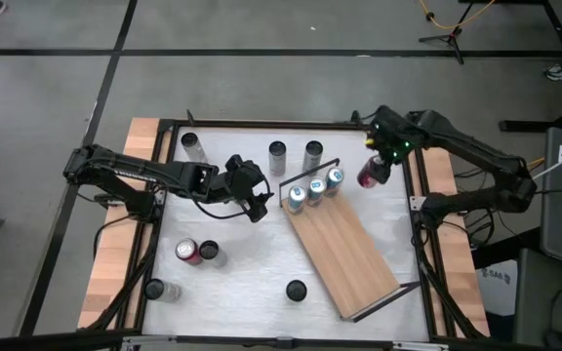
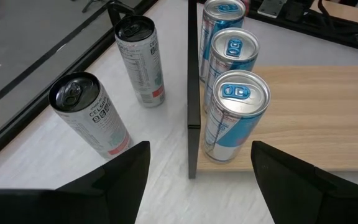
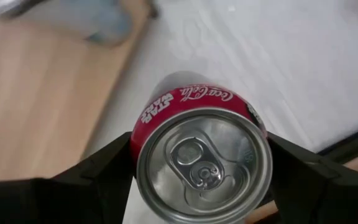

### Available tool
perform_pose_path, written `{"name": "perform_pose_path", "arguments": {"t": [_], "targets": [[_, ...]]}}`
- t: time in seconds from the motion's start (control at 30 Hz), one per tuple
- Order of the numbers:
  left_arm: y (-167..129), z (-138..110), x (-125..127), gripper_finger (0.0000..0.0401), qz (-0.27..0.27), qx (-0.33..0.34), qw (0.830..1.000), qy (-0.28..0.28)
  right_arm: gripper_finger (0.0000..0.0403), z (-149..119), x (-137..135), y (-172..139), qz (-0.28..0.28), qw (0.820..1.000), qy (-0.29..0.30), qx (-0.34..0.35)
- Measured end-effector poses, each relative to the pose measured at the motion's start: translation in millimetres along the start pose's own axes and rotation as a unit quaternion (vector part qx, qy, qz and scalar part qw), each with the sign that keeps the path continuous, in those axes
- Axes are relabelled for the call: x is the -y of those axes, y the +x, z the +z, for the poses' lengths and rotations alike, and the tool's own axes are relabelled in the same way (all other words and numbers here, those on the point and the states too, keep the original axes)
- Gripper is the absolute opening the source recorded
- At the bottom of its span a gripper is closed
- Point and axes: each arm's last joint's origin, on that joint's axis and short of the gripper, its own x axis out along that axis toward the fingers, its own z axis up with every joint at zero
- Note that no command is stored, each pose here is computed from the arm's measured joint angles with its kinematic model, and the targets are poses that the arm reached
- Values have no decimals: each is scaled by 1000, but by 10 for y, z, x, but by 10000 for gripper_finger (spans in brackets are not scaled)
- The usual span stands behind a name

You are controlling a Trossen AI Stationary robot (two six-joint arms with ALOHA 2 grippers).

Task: Place canned beverage on shelf
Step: Put the red soda can on the shelf

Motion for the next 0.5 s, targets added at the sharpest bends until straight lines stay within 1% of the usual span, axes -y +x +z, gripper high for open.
{"name": "perform_pose_path", "arguments": {"t": [0.23, 0.4, 0.5], "targets": [[0, 0, 1, 271, 0, 0, 1000, 0, 291, -44, -433, 28, 34, 998, -50, -8], [0, 0, 0, 271, 0, 0, 1000, 0, 292, -88, -676, 48, 43, 997, -58, -11], [0, 0, 0, 271, 0, 0, 1000, 0, 292, -90, -799, 51, 46, 997, -68, 8]]}}
